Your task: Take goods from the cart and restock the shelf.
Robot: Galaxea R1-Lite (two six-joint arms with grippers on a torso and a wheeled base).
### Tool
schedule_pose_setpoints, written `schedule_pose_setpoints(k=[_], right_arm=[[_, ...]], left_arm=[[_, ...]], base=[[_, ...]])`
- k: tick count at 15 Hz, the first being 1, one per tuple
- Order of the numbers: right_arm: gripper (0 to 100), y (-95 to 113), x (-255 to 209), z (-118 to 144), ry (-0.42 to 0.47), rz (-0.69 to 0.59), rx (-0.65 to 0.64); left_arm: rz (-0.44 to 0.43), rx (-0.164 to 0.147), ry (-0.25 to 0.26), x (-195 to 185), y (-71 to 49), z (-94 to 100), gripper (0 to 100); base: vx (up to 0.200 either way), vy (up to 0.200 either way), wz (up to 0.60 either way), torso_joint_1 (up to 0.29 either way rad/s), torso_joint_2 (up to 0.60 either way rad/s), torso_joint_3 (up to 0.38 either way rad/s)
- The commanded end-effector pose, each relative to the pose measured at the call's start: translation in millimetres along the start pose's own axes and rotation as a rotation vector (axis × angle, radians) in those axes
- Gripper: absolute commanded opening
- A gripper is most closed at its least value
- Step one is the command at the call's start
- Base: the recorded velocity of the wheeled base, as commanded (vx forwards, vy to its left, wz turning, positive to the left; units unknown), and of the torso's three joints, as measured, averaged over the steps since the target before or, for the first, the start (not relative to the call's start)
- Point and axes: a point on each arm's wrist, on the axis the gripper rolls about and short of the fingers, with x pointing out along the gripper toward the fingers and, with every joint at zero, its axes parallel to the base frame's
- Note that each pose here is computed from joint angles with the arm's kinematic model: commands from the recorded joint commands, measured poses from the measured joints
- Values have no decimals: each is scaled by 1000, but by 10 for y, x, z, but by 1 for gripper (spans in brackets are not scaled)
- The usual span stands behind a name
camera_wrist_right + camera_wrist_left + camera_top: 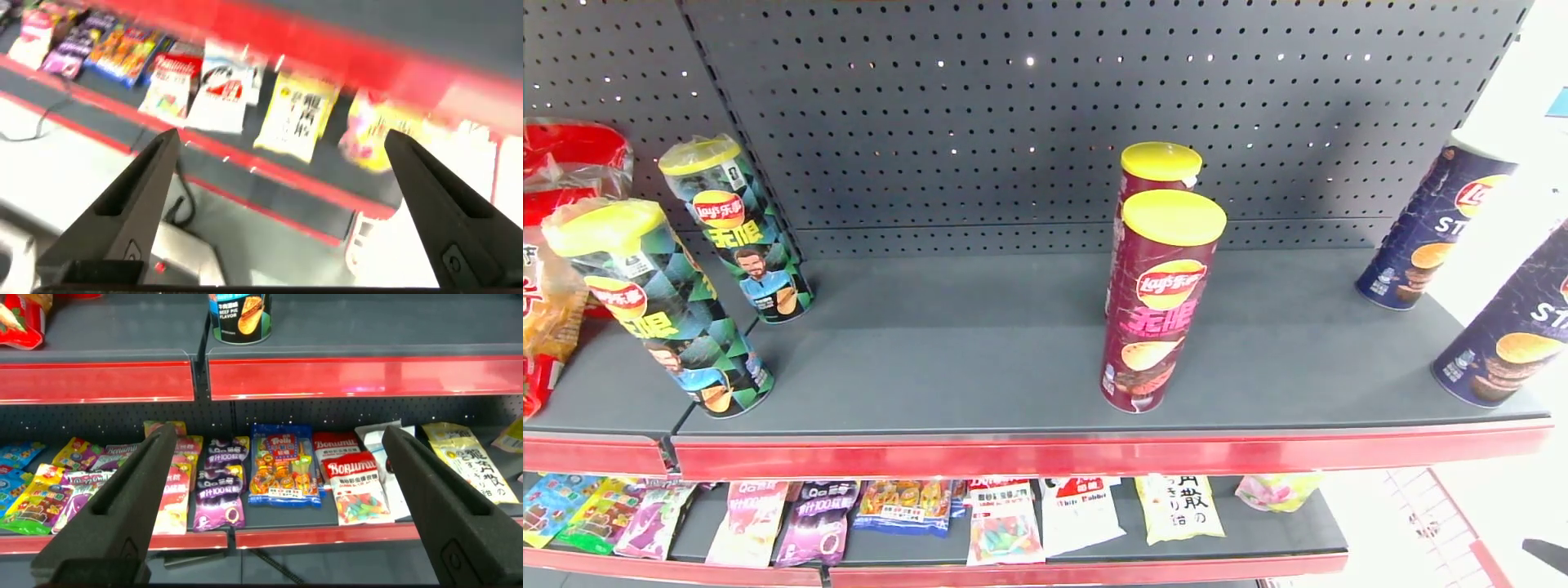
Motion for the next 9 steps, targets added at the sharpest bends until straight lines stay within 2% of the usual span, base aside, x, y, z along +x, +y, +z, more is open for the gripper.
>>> schedule_pose_setpoints(k=[1, 4, 5, 7, 9], right_arm=[[100, 60, -223, -327, -127, -87, 26], [100, 98, -263, -365, -185, -253, 59], [100, 121, -295, -396, -229, -288, 61], [100, 147, -312, -519, -292, -286, 69], [100, 143, -318, -530, -317, -315, 81]], left_arm=[[0, 0, 1, 0, 0, -1, 100], [0, 0, 1, 0, 0, -1, 100], [0, 0, 1, 0, 0, -1, 100], [0, 0, 1, 0, 0, -1, 100], [0, 0, 1, 0, 0, -1, 100]], base=[[0, 0, 0, 0, 0, 0], [0, 0, 0, 0, 0, 0], [0, 0, 0, 0, 0, 0], [0, 0, 0, 0, 0, 0], [0, 0, 0, 0, 0, 0]])
